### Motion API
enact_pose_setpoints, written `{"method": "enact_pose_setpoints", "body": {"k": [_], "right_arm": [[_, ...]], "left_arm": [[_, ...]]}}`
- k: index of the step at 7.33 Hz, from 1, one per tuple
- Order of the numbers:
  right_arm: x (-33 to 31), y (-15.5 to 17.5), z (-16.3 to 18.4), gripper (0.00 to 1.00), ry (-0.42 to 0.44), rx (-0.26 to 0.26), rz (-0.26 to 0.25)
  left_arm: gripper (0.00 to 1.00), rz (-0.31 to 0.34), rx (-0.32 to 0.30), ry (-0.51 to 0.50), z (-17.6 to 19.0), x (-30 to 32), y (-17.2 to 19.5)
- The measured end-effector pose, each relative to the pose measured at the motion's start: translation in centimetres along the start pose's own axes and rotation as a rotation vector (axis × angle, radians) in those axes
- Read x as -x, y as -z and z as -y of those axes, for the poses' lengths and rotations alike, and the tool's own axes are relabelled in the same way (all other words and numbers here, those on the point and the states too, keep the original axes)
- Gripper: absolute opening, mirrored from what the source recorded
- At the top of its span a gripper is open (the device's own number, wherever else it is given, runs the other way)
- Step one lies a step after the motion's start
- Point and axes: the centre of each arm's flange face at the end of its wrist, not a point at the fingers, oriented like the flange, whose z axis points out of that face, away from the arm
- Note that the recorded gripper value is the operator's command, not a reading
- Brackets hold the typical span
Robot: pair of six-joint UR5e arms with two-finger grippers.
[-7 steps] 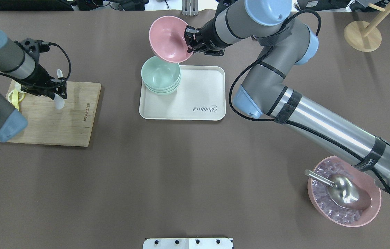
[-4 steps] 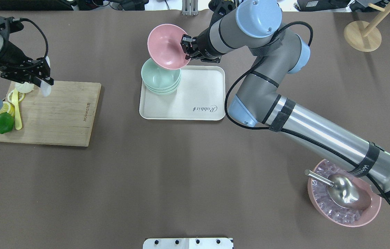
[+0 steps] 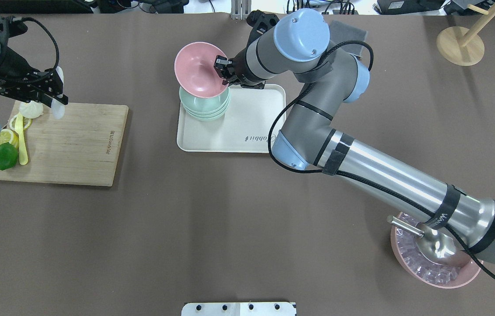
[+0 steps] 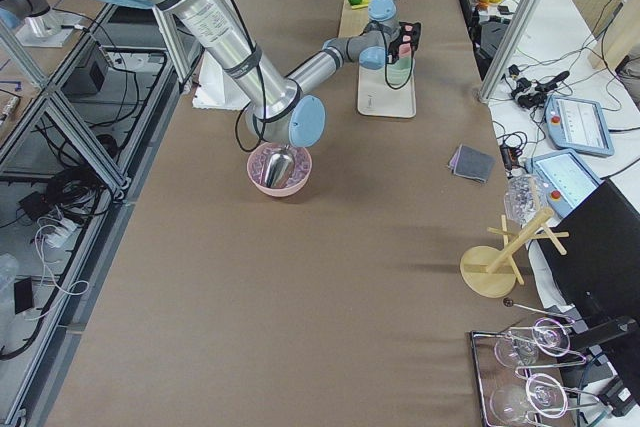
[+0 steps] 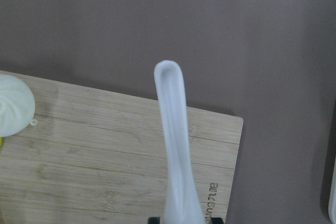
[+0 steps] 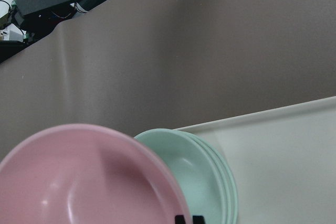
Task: Stack pink bowl on green and place spoon
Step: 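Lower pink bowl onto green bowls and release while left gripper lifts spoon, then place white spoon into pink bowl with left gripper while right arm withdraws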
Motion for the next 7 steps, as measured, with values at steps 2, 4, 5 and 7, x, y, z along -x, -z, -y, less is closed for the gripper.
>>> {"method": "enact_pose_setpoints", "body": {"k": [2, 4, 5, 7], "right_arm": [[0.3, -1.0, 0.1, 1.00, -0.002, -0.007, -0.016], [-0.6, -1.5, 0.1, 1.00, -0.004, -0.020, -0.030], [-1.0, -1.4, 0.1, 1.00, -0.003, -0.024, -0.031], [-2.6, 0.4, 1.9, 1.00, -0.005, -0.002, -0.029]], "left_arm": [[0.00, -0.001, 0.000, -0.001, 0.0, -0.1, 0.0], [0.00, -0.003, 0.000, -0.002, 0.0, -0.4, 0.0], [0.00, -0.009, -0.002, -0.005, 0.2, -1.2, 0.2], [0.00, -0.059, -0.017, 0.006, 1.5, -7.8, 1.9]]}}
